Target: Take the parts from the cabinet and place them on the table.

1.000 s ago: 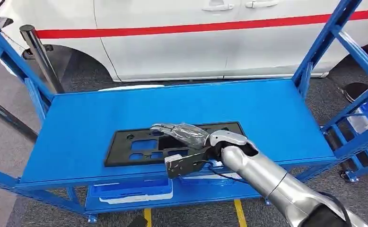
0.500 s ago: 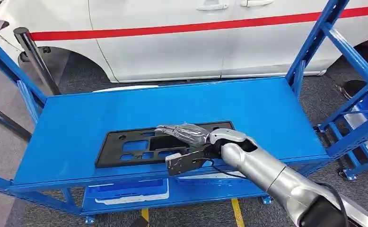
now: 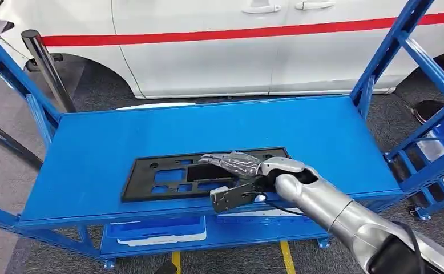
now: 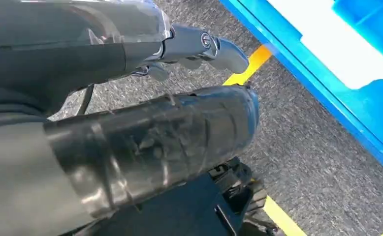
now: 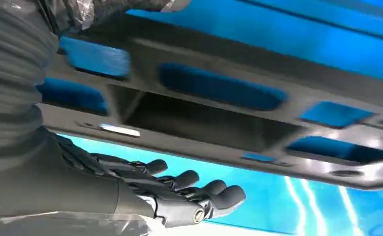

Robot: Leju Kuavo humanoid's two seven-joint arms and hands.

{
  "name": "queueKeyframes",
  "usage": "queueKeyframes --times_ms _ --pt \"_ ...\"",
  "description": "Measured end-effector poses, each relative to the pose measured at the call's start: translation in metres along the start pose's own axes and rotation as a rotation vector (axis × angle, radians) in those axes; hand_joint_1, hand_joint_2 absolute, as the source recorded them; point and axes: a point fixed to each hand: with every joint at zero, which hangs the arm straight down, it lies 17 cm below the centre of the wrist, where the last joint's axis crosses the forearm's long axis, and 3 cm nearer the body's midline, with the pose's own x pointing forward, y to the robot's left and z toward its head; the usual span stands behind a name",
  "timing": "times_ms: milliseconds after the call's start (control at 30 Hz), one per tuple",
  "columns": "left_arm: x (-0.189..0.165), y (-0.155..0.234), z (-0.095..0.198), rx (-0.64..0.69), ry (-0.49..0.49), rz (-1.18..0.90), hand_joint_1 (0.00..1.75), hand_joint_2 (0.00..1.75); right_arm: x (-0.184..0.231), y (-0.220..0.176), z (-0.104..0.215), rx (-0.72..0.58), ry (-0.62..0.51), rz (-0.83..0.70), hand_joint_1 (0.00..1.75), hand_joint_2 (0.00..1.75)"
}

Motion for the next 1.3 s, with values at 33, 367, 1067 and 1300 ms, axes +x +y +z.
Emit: queueKeyframes --times_ms 33,367,1067,1300 --pt "-0.001 0.0 0.0 0.001 0.0 0.001 0.0 0.0 -0.001 0.001 0.001 -0.001 0.001 -0.001 0.0 1.75" --pt "-0.007 -0.001 0.003 0.007 0.011 0.012 0.0 0.0 -0.032 0.009 0.026 -0.011 0.062 0.015 0.0 1.75" --pt "-0.007 0.003 0.002 0.016 0.006 0.013 0.0 0.0 -0.067 0.011 0.048 -0.032 0.167 0.111 0.0 1.75" --pt "-0.008 0.004 0.003 0.022 0.008 0.021 0.0 0.0 -0.086 0.007 0.06 -0.043 0.226 0.191 0.0 1.75"
